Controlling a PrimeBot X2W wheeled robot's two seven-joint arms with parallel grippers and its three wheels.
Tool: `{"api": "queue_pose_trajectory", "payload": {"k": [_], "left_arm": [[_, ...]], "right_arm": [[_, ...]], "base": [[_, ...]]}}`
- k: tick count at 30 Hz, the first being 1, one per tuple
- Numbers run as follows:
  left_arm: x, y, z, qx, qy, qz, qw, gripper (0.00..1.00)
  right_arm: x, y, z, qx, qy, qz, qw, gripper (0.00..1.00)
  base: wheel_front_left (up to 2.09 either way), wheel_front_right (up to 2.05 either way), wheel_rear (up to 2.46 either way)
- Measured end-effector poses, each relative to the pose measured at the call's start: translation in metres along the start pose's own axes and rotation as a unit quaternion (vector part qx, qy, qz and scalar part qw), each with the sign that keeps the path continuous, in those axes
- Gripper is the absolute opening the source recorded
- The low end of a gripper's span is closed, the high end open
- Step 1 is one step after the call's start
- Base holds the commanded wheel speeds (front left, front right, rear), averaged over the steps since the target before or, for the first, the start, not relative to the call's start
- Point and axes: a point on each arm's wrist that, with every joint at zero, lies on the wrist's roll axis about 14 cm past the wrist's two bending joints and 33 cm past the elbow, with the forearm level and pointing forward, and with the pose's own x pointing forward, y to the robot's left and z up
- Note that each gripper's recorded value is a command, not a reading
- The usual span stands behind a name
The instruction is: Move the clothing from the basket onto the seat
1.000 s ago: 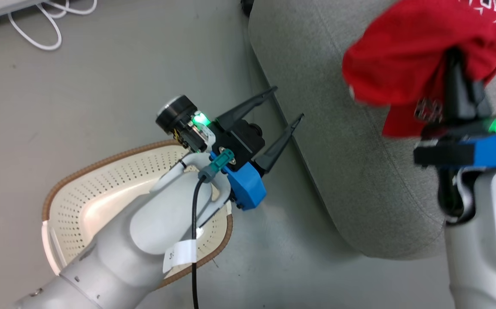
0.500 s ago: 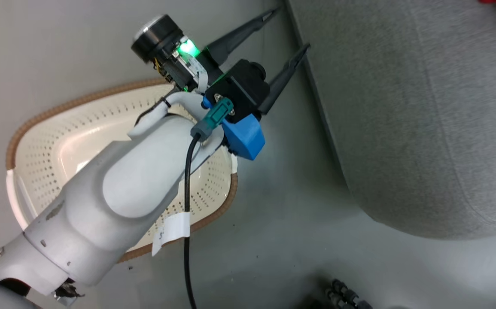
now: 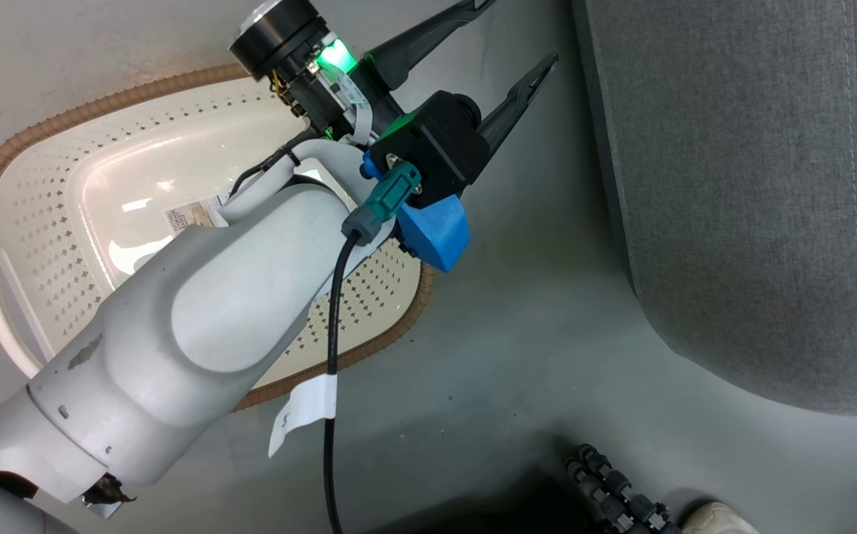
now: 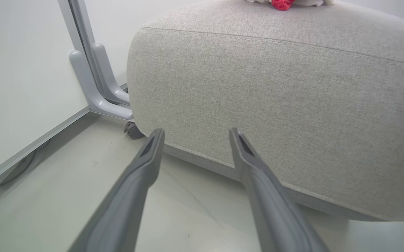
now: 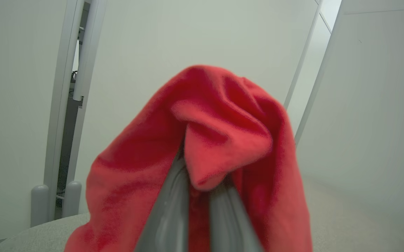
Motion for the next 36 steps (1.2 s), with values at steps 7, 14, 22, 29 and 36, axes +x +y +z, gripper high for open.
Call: {"api": "queue_pose_trajectory", "payload": {"k": [7,14,22,29,36], "left_arm": [[0.0,-0.001,0.003,0.001,-0.004,-0.003,1.0,1.0],[0.0,-0.003,0.011,0.006,-0.011,-0.004,1.0,1.0],[0.0,-0.007,0.028,0.014,-0.022,-0.003,1.0,1.0],[-0.005,-0.016,0.053,0.017,-0.035,0.005,0.999,1.0],[-0.02,-0.017,0.083,0.024,-0.045,0.036,0.998,1.0]], "right_arm": [[-0.034,-0.007,-0.059,0.006,0.097,-0.015,0.995,0.0],[-0.063,0.005,-0.088,0.017,0.153,-0.006,0.988,0.02],[-0.087,0.006,-0.081,0.026,0.165,-0.007,0.986,1.0],[-0.112,-0.008,-0.06,0.029,0.167,-0.008,0.985,1.0],[-0.119,0.008,-0.02,0.053,0.136,0.03,0.989,1.0]], "base": [[0.0,0.0,0.0],[0.0,0.0,0.0],[0.0,0.0,0.0],[0.0,0.0,0.0],[0.0,0.0,0.0]]}}
